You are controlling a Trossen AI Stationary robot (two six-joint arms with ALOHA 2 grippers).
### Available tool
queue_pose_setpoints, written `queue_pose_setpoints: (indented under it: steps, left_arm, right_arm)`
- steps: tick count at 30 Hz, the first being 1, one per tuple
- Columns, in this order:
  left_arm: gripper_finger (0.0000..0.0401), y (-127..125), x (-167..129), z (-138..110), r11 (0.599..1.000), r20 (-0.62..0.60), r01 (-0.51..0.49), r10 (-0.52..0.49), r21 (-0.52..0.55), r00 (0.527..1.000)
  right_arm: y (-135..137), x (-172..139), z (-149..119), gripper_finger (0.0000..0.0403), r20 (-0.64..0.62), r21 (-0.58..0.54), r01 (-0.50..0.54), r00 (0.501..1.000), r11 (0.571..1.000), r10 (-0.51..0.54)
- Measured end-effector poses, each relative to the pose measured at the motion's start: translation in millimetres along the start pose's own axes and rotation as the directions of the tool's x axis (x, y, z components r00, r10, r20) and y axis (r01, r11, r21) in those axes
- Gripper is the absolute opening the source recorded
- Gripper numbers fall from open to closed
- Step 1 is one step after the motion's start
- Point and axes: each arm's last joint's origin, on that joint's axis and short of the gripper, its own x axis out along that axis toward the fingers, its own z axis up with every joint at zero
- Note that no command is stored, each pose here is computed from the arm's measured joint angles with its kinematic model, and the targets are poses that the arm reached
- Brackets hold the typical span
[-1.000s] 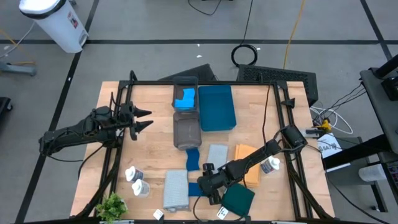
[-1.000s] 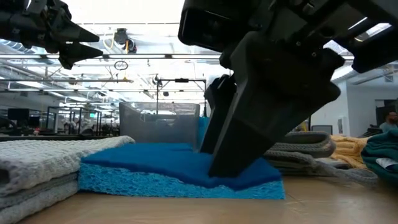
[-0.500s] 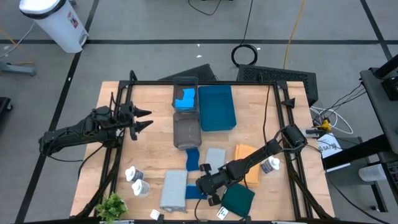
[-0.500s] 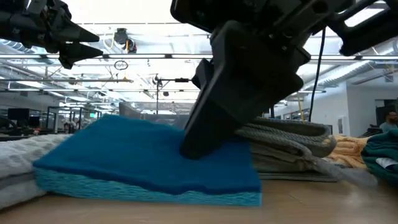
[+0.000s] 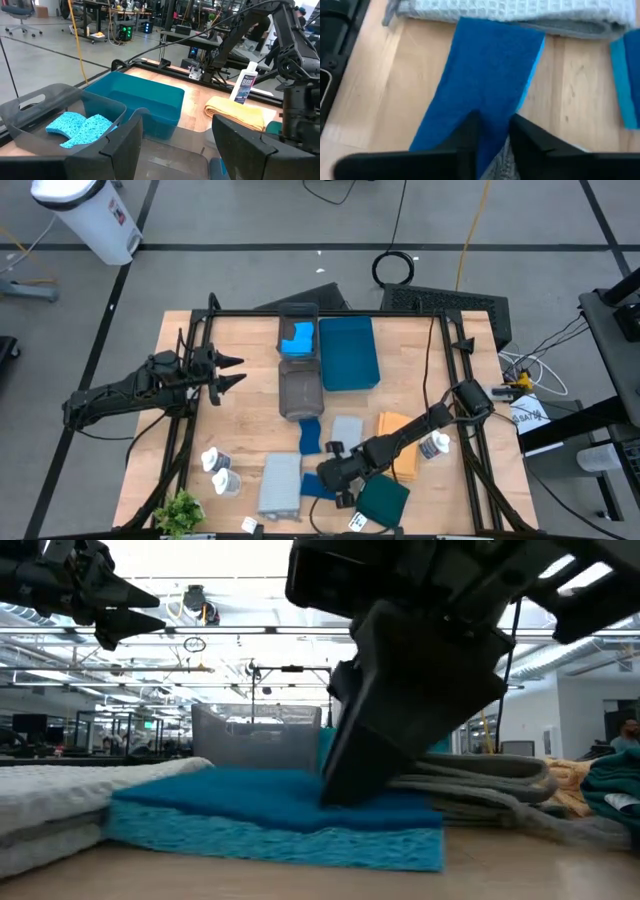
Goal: Pick & Place Kitchen Items
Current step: Put the blue sponge into the top black bin
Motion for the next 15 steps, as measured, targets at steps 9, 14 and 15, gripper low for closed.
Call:
queue_pose_setpoints:
  steps: [9, 14, 15]
  left_arm:
    - [0.0246, 0, 0, 0, 1.000, 0.005, 0.001, -0.001, 0.000, 1.000]
    - [0.0246, -1, 0, 3, 1.000, 0.031, 0.006, -0.006, -0.005, 0.999]
    - [0.0246, -1, 0, 3, 1.000, 0.032, 0.006, -0.006, -0.005, 0.999]
  right_arm:
    - [5, -40, 19, 0.0264, 0.099, 0.019, -0.052, 0.994, 0.998, 0.049]
    - [4, -27, 19, 0.0300, 0.118, 0.049, -0.068, 0.991, 0.996, 0.061]
    - [3, -21, 17, 0.0302, 0.106, 0.060, -0.062, 0.993, 0.996, 0.056]
